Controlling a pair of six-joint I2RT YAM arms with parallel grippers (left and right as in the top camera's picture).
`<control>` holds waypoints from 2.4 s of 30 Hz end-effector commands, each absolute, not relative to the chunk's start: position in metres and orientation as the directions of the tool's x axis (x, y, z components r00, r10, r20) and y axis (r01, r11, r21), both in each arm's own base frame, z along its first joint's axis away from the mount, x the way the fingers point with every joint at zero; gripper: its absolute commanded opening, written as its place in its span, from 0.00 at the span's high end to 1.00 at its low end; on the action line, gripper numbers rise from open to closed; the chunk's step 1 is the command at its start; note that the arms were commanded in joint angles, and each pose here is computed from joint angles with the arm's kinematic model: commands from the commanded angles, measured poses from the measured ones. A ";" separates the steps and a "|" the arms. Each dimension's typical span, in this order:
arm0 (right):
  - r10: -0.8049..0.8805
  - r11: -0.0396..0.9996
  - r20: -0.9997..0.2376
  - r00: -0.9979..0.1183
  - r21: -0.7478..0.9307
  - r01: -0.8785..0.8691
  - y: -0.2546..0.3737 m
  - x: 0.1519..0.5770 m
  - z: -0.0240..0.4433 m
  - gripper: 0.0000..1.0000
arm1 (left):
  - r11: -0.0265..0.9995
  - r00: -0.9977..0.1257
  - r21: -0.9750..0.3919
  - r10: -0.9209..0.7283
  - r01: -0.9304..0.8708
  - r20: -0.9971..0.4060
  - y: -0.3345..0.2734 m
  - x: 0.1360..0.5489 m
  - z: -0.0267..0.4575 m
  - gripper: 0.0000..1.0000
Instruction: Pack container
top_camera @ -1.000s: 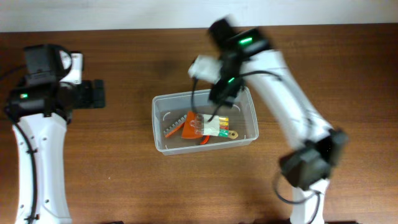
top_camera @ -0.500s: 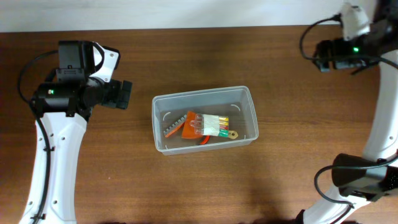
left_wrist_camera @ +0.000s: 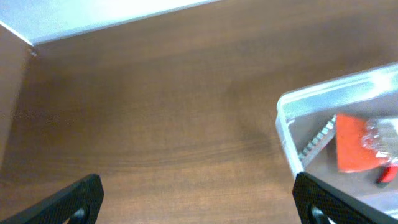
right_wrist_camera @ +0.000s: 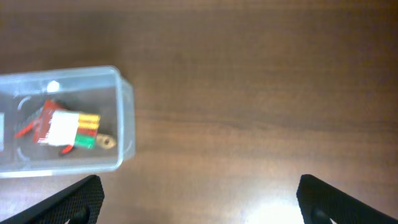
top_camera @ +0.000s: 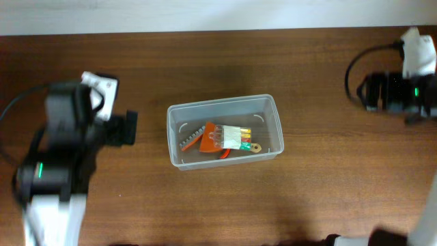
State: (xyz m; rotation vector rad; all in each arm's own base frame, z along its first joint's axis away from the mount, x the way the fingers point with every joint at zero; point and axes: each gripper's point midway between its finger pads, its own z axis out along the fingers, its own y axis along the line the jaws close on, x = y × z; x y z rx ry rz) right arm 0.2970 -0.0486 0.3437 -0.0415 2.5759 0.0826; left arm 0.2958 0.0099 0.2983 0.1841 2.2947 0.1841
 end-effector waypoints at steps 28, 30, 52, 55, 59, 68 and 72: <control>-0.213 0.965 -0.555 -0.804 0.007 -0.261 0.022 0.205 0.139 0.01 | 0.977 -0.544 0.182 0.095 -0.108 -0.833 0.031 0.221 0.218 0.01; -0.213 0.965 -0.538 -0.816 0.013 -0.261 0.022 0.205 0.135 0.01 | 0.977 -0.544 0.182 0.095 -0.108 -0.833 0.031 0.221 0.218 0.01; -0.225 0.967 -0.859 -0.460 -0.140 -0.211 0.019 0.185 0.214 0.01 | 0.977 -0.559 0.184 0.095 -0.105 -0.824 0.031 0.219 0.214 0.01; -0.228 0.966 -0.912 -0.342 -0.169 -0.195 0.019 0.193 0.216 0.01 | 0.977 -0.559 0.184 0.095 -0.105 -0.824 0.031 0.219 0.214 0.01; -0.197 0.973 -0.972 -0.125 -0.179 -0.143 0.018 0.221 0.222 0.01 | 0.977 -0.559 0.184 0.095 -0.105 -0.824 0.031 0.219 0.214 0.01; -0.178 0.984 -0.974 0.138 -0.173 0.050 -0.007 0.241 0.220 0.01 | 0.977 -0.559 0.184 0.095 -0.105 -0.824 0.031 0.219 0.214 0.01; -0.173 0.983 -0.985 -0.007 -0.173 0.061 -0.013 0.246 0.176 0.02 | 0.977 -0.559 0.184 0.095 -0.105 -0.824 0.031 0.219 0.214 0.01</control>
